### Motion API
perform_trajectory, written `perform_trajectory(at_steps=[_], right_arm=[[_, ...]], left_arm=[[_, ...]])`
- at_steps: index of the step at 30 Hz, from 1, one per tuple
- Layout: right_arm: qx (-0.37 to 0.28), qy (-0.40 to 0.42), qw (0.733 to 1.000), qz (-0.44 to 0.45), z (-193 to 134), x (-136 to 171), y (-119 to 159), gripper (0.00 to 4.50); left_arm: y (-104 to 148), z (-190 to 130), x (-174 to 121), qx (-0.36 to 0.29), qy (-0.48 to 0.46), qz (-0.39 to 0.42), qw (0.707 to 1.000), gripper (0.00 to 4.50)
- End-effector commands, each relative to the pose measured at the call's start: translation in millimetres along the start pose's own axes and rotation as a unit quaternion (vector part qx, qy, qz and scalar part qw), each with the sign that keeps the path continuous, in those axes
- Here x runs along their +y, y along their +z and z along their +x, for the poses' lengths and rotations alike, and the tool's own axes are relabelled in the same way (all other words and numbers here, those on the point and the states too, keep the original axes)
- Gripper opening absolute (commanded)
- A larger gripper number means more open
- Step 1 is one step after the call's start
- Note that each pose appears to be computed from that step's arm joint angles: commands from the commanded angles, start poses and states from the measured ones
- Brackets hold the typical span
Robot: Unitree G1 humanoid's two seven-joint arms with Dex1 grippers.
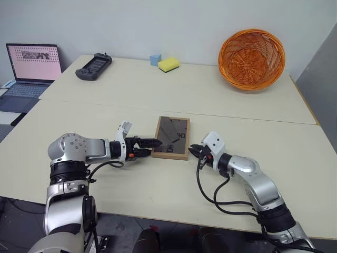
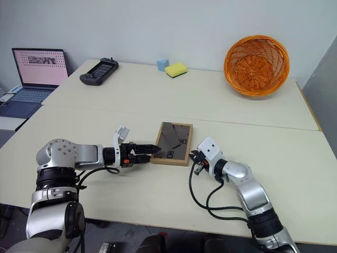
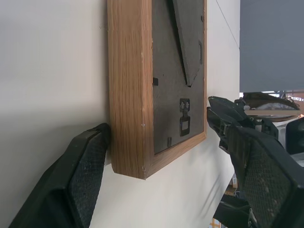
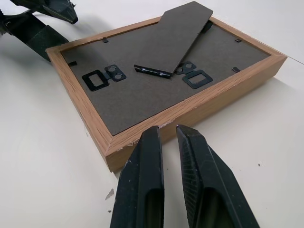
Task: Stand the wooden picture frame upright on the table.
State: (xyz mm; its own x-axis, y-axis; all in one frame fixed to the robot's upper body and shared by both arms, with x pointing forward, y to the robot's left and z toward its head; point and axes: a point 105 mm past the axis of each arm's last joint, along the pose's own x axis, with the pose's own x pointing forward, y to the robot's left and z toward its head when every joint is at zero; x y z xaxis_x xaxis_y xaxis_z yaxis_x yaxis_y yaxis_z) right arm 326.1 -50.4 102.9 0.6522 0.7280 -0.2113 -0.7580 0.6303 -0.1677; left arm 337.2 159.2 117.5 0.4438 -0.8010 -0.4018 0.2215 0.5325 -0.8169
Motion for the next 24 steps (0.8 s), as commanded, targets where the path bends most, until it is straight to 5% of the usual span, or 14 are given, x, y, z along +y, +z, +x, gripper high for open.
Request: perform_trajectory(at_steps=[1,15,24], right_arm=[[-0.027,0.011,1.0,-0.003,12,9,18,0.58],[-0.015,0.004,1.0,-0.021,6,1,11,0.58],[0.01,-0.008,0.999,-0.033,-12,-13,-5,0.58]], left_arm=[[6,0,-11,-0.008,-0.02,0.01,1.0,4.07],[9,-4,-8,-0.015,-0.01,0.007,1.0,4.07],[-11,-58,-5,0.038,-0.015,0.042,0.998,4.07]])
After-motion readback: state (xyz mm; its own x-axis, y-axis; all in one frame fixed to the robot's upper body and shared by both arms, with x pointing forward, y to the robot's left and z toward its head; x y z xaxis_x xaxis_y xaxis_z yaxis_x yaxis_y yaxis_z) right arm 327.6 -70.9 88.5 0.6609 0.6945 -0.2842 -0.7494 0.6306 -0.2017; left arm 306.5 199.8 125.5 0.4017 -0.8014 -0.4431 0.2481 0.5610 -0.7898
